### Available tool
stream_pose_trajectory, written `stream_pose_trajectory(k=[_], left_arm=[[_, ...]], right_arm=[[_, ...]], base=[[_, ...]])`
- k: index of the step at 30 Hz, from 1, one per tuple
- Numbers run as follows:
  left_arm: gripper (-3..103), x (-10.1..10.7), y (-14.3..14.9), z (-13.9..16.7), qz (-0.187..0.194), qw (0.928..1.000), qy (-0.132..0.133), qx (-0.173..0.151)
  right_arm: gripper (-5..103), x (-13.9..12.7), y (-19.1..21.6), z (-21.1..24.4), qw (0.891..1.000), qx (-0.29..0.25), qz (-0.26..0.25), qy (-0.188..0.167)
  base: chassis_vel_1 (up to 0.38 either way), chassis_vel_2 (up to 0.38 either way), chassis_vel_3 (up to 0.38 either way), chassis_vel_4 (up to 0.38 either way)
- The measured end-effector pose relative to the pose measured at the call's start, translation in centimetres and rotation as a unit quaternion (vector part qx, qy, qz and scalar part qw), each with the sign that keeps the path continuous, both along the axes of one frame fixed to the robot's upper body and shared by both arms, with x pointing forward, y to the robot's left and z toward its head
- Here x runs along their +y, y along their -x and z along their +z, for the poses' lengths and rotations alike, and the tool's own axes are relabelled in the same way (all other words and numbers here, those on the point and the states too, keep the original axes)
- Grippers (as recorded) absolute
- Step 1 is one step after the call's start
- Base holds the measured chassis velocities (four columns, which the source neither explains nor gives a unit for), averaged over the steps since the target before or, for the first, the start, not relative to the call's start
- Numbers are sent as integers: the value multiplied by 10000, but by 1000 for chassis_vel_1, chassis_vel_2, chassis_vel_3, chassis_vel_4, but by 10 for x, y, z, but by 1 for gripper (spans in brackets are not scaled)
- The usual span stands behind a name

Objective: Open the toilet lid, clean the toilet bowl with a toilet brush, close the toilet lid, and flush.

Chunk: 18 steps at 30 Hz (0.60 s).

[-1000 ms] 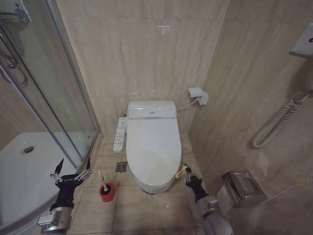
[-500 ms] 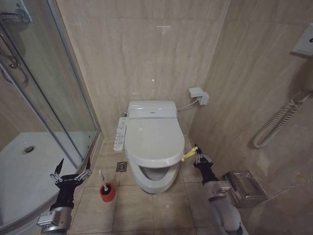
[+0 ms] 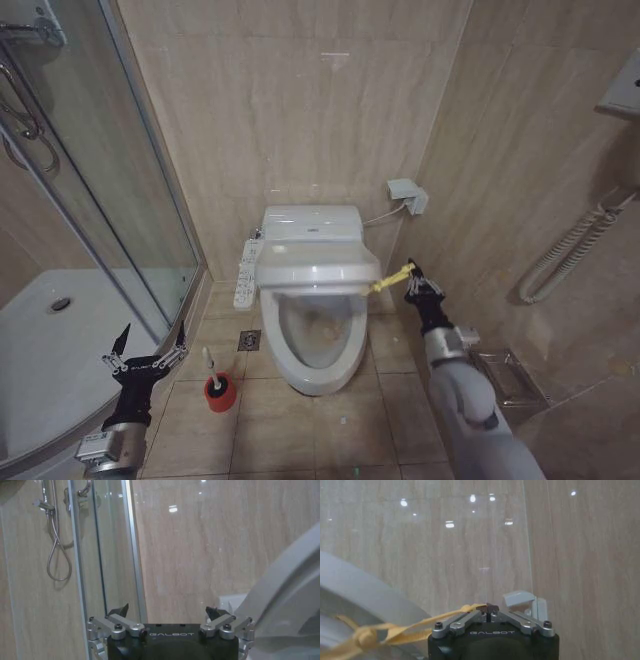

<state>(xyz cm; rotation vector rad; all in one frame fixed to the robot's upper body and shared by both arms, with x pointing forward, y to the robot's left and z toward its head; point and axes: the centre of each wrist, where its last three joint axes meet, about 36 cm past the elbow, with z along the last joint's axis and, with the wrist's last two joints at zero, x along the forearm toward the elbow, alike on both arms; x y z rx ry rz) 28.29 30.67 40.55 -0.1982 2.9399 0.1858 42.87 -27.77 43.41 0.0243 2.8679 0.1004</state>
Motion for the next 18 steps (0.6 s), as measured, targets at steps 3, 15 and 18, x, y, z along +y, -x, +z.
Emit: stream_pose_trajectory(k=[3, 15, 18], left_arm=[[100, 0, 0, 0, -1, 10000, 0, 1], [100, 0, 0, 0, 0, 10000, 0, 0], [100, 0, 0, 0, 0, 10000, 0, 0]], right_arm=[[0, -7, -18, 2, 10000, -30, -24, 37], [0, -11, -105, 21, 9998, -199, -70, 56], [0, -9, -125, 27, 9997, -233, -80, 54]], base=[[0, 0, 0, 0], [0, 0, 0, 0], [0, 0, 0, 0]])
